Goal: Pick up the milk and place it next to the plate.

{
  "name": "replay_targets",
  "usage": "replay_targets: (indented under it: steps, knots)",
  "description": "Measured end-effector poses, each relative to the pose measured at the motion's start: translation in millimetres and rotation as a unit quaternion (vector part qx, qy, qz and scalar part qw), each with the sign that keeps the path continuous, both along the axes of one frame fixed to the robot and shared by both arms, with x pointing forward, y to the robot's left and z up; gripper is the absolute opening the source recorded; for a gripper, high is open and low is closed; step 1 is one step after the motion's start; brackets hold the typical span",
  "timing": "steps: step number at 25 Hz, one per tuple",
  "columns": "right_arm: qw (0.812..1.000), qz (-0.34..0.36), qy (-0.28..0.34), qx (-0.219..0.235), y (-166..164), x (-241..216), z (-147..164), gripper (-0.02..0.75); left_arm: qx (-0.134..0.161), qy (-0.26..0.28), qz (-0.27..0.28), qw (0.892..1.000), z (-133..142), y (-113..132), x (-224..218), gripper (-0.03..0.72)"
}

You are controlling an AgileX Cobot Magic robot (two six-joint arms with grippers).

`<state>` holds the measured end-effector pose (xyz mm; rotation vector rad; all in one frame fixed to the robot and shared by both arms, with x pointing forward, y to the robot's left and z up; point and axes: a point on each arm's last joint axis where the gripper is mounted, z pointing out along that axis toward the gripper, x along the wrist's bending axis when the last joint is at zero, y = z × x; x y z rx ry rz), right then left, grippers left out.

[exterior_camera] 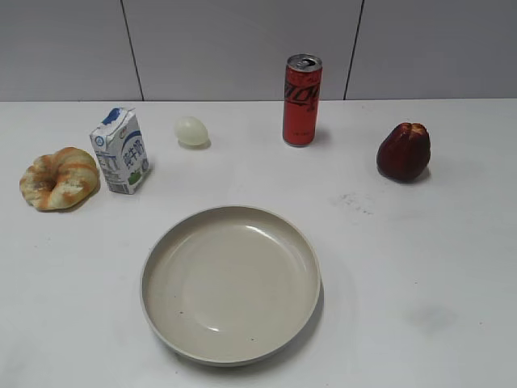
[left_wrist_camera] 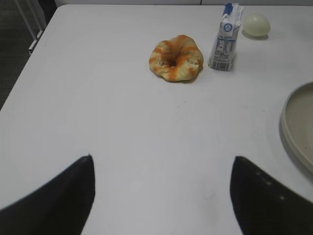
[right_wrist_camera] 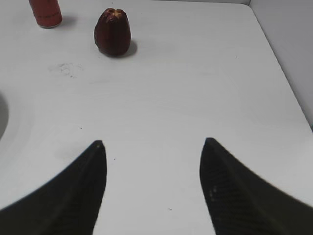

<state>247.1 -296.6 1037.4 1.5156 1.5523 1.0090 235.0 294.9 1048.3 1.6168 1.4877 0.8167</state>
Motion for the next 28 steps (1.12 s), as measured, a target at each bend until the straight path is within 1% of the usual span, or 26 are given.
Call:
replay_targets:
  steps: [14, 17, 19, 22, 25, 28]
  knots:
    - [1.000, 0.000, 0.000, 0.000, 0, 0, 0, 0.458, 0.000, 0.002, 0.000, 1.000, 0, 0, 1, 0.624]
    - [1.000, 0.000, 0.000, 0.000, 0, 0, 0, 0.458, 0.000, 0.009, 0.002, 1.000, 6, 0, 11, 0.617]
    - [1.000, 0.000, 0.000, 0.000, 0, 0, 0, 0.458, -0.001, -0.003, 0.005, 1.000, 15, -1, 25, 0.615]
    - [1.000, 0.000, 0.000, 0.000, 0, 0, 0, 0.458, -0.004, -0.029, 0.013, 0.999, 26, -1, 61, 0.615]
    - [1.000, 0.000, 0.000, 0.000, 0, 0, 0, 0.458, -0.016, -0.014, 0.018, 1.000, 29, -4, 105, 0.615]
    - [1.000, 0.000, 0.000, 0.000, 0, 0, 0, 0.458, -0.024, 0.035, 0.017, 0.999, 33, -9, 155, 0.613]
